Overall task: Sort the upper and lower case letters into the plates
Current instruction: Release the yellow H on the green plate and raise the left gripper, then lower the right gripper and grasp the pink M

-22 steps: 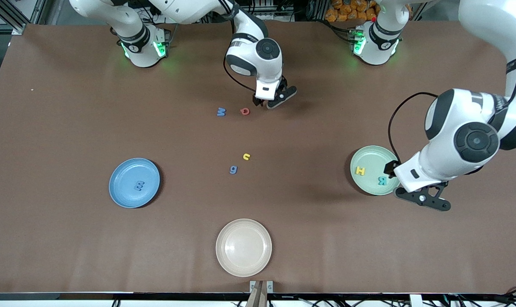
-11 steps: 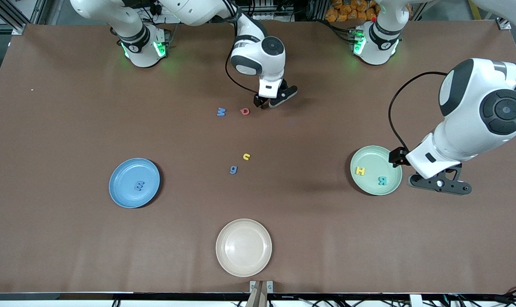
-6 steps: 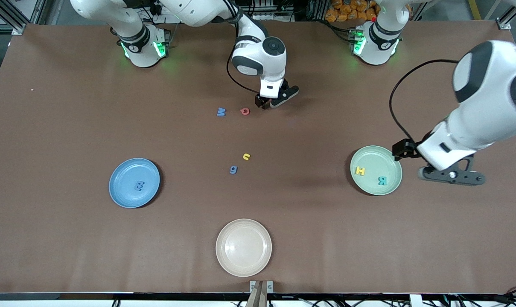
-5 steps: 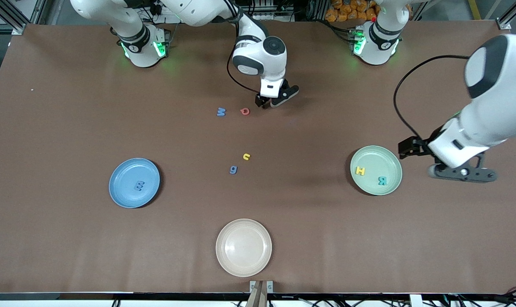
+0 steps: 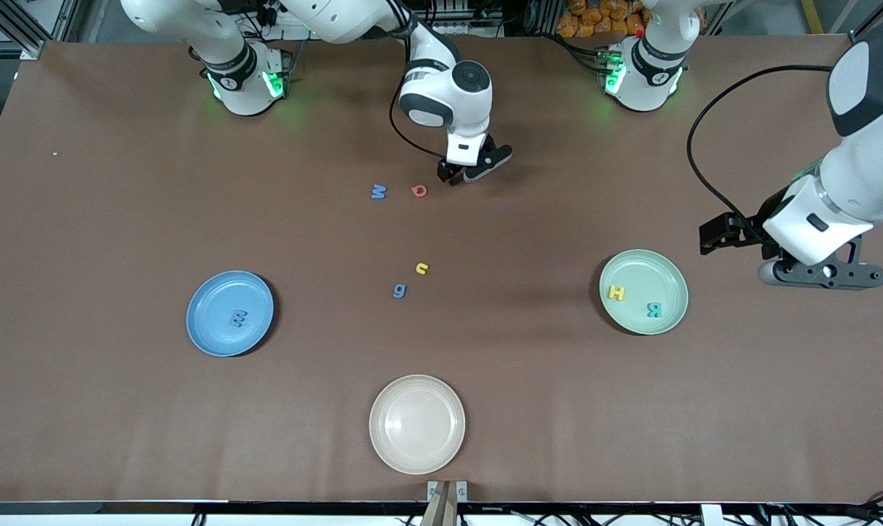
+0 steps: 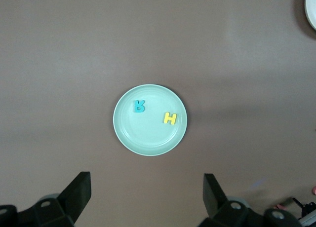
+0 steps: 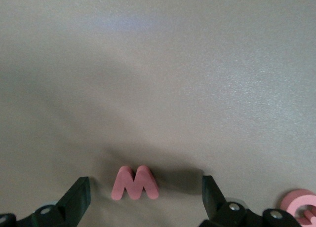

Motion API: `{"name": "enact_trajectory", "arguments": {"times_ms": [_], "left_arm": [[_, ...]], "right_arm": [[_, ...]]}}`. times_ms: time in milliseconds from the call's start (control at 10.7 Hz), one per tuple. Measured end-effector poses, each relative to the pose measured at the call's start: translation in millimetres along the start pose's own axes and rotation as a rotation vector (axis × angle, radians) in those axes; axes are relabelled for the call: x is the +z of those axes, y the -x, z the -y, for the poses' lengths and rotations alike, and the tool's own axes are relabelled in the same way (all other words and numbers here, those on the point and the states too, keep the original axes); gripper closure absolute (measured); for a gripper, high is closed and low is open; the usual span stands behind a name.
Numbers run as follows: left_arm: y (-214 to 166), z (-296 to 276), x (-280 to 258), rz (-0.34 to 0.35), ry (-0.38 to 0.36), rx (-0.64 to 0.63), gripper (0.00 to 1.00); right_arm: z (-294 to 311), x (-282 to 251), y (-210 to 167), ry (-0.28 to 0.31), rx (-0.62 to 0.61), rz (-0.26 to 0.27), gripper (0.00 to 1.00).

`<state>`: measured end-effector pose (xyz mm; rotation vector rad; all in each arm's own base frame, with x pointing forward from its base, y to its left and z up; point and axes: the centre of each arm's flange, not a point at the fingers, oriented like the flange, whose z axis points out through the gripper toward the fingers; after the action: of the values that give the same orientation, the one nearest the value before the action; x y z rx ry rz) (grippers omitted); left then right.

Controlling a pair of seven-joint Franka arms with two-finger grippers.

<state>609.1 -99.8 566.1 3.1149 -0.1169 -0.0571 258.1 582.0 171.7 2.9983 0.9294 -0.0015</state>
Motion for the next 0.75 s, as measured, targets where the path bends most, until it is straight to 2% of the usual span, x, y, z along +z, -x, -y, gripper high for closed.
{"name": "enact_trajectory", "arguments": {"times_ms": [373, 745], "left_arm": [[14, 0, -14, 0.021, -0.01, -0.007, 0.0], [20, 27, -13, 0.042, 0.055, -0.076, 0.0]], "right_arm": [[8, -4, -2, -0.005, -0.005, -0.013, 0.0], [6, 3, -2, 0.008, -0.015, -0.01, 0.0]]}}
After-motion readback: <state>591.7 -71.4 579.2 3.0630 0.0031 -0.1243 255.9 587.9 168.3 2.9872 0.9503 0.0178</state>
